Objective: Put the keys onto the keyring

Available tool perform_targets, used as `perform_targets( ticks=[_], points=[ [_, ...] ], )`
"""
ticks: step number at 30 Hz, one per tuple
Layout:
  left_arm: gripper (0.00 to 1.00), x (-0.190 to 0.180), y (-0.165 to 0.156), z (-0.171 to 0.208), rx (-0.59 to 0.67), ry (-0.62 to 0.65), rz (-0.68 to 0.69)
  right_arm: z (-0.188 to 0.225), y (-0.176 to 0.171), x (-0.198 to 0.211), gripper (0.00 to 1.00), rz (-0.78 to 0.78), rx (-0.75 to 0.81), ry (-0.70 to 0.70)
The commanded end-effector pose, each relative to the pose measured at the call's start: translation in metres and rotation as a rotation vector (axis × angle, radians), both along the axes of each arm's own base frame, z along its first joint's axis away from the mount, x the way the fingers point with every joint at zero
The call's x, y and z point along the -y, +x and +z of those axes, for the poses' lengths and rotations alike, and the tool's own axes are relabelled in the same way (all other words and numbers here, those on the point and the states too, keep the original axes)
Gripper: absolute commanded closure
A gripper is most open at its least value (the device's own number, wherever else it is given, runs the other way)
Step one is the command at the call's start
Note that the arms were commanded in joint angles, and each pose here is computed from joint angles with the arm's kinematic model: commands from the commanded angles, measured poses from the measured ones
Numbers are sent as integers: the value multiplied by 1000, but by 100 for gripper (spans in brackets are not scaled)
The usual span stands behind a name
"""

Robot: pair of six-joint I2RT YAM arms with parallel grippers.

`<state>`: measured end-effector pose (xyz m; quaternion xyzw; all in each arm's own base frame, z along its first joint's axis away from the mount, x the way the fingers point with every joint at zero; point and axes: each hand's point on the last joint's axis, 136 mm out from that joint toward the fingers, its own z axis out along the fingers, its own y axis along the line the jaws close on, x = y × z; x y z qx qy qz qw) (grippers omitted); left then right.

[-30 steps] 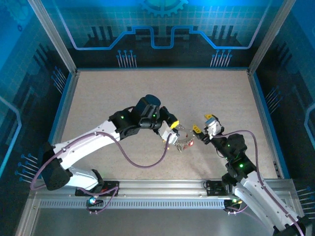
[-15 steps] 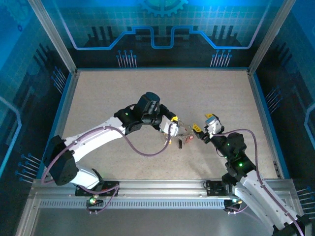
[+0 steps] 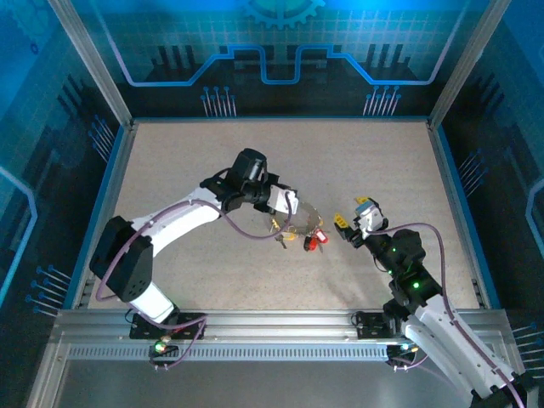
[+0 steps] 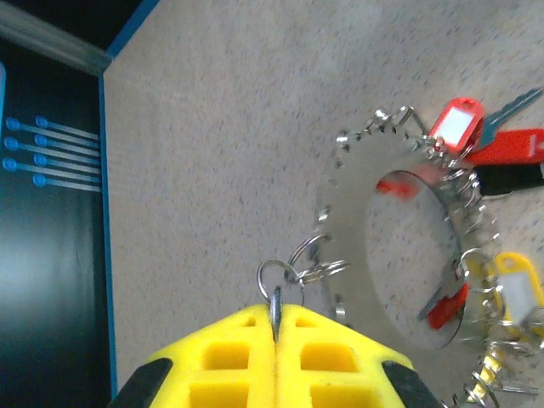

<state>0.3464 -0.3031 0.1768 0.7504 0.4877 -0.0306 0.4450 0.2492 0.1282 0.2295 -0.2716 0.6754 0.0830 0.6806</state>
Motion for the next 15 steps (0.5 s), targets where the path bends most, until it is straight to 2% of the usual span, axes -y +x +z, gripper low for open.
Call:
perform_targets(
  ticks=[1, 15],
  points=[
    [100, -6, 15, -4, -29, -38, 15, -4, 3, 7, 36, -37, -11, 12],
    [100, -43, 81, -73, -133, -25, 165, -11, 6, 5, 36, -31, -36, 0]
  ],
)
